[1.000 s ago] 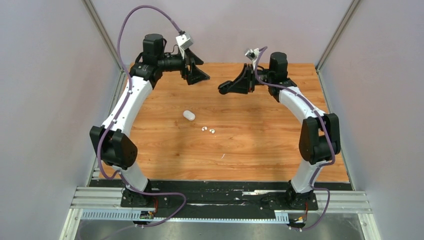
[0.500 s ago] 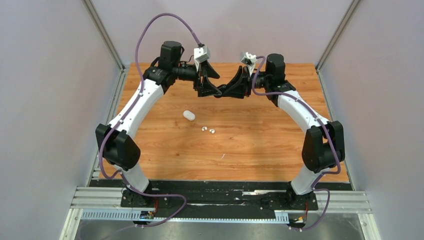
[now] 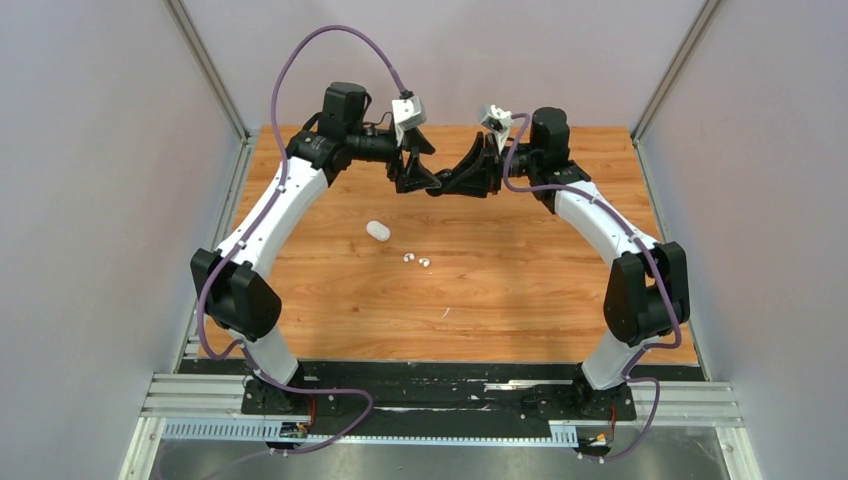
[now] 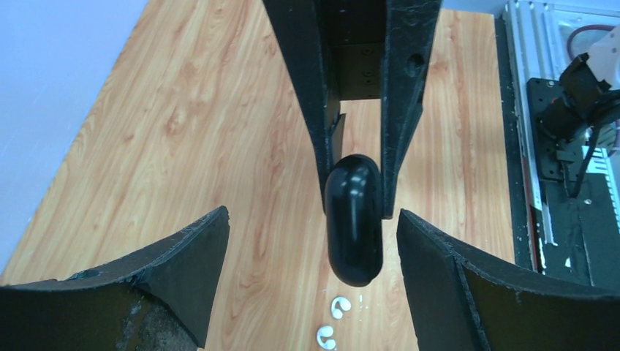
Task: Insert the wireless bluetooth earbuds into the charging case
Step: Close the charging case with the earbuds at the center of the board.
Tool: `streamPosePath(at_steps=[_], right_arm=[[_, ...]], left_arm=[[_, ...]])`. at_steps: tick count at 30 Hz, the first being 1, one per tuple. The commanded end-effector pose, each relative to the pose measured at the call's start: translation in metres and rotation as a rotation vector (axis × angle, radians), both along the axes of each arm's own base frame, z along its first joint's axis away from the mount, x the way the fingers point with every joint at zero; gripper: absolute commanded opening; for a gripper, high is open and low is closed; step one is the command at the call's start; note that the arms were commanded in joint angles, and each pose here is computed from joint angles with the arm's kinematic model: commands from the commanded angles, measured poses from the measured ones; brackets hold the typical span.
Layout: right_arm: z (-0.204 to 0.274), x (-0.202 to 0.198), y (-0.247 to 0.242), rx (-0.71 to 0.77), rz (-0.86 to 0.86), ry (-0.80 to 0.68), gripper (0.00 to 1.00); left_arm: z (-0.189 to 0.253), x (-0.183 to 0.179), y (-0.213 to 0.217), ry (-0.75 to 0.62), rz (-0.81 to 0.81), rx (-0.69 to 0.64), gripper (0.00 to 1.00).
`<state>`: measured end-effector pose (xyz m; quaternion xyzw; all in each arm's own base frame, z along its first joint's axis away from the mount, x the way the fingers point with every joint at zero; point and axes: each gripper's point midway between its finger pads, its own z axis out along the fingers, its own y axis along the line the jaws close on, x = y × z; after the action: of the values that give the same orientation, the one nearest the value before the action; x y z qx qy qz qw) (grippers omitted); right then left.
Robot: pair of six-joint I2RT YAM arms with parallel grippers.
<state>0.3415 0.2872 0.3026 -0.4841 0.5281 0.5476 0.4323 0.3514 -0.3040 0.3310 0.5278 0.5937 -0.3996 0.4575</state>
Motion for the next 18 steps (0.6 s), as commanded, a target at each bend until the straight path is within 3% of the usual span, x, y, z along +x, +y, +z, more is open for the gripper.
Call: streamPosePath(at_steps=[1,18], right_arm=[[0.023,-0.015,-0.001,0.026,0.040,-0.103,0.01],[0.020,-0.019,-0.002,0.022,0.037,-0.114,0.01]], left_arm=[[0.010,0.011,0.002,-0.066,0.034,0.013,0.89],[0.021,0.025,0.008,-0.105,0.110,0.024,0.88]])
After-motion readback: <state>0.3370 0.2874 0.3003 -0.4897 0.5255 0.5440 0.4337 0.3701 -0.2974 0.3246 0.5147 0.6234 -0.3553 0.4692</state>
